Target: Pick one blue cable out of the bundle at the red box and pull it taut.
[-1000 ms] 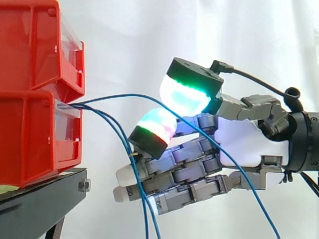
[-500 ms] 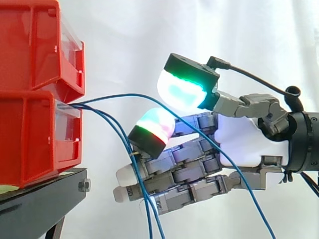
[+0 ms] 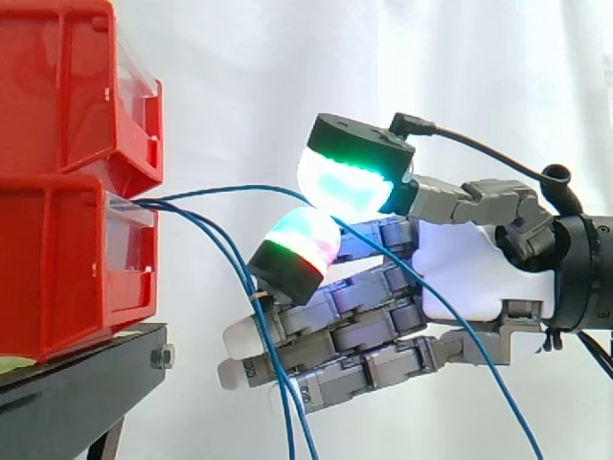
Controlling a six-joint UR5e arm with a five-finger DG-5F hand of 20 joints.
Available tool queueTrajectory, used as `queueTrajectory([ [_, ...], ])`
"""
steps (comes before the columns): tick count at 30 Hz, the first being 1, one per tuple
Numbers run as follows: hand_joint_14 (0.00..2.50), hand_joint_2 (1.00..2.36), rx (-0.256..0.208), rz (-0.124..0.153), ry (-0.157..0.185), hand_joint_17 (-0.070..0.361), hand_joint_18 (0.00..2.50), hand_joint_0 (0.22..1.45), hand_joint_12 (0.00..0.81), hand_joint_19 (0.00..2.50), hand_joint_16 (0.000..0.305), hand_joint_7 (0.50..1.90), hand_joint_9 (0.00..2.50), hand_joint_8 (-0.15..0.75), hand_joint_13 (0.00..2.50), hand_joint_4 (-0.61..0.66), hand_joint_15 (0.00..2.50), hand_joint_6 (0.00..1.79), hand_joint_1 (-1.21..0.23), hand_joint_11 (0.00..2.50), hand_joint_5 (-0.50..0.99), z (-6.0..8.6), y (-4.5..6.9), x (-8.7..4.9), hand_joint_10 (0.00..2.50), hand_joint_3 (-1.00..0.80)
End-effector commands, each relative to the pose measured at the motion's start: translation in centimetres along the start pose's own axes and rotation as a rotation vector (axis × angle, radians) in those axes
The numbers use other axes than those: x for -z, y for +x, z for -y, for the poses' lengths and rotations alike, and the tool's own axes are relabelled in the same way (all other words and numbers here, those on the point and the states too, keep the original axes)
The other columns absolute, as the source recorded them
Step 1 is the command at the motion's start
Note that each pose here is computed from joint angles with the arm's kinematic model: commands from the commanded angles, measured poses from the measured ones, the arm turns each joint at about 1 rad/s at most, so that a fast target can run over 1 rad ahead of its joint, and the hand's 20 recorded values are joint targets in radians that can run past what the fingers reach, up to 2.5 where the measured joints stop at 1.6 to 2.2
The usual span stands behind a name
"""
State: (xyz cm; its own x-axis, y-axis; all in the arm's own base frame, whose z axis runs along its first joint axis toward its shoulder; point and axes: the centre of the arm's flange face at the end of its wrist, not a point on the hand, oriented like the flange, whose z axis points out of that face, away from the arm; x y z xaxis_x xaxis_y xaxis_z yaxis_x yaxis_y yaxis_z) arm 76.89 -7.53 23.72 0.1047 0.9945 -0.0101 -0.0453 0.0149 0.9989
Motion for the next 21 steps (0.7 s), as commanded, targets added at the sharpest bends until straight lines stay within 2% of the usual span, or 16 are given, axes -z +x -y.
queueTrajectory([
  [1,0.0,1.02,0.0,0.0,0.0,0.135,0.43,0.59,0.401,0.18,0.06,1.19,0.68,0.39,0.28,0.2,0.05,0.85,-0.68,0.36,-0.15,0.0,0.0,0.0,0.01,-0.19],
  [13,0.0,1.02,-0.001,-0.006,0.0,0.133,0.45,0.62,0.4,0.17,0.059,1.23,0.68,0.384,0.29,0.19,0.04,0.86,-0.79,0.38,-0.15,-0.1,0.1,0.0,0.01,-0.09],
  [19,0.0,1.02,0.006,-0.001,-0.001,0.134,0.45,0.63,0.4,0.15,0.06,1.23,0.67,0.382,0.29,0.19,0.04,0.86,-0.81,0.37,-0.15,-1.0,0.0,0.2,0.01,-0.09],
  [20,0.0,1.02,0.006,-0.001,-0.007,0.134,0.45,0.63,0.4,0.16,0.06,1.23,0.67,0.381,0.29,0.18,0.04,0.86,-0.81,0.38,-0.15,-1.8,-0.1,0.3,0.01,-0.08],
  [21,0.0,1.02,0.014,-0.006,0.016,0.134,0.46,0.63,0.4,0.15,0.06,1.24,0.67,0.383,0.29,0.18,0.04,0.86,-0.81,0.37,-0.15,-1.5,-0.1,0.5,0.01,-0.08],
])
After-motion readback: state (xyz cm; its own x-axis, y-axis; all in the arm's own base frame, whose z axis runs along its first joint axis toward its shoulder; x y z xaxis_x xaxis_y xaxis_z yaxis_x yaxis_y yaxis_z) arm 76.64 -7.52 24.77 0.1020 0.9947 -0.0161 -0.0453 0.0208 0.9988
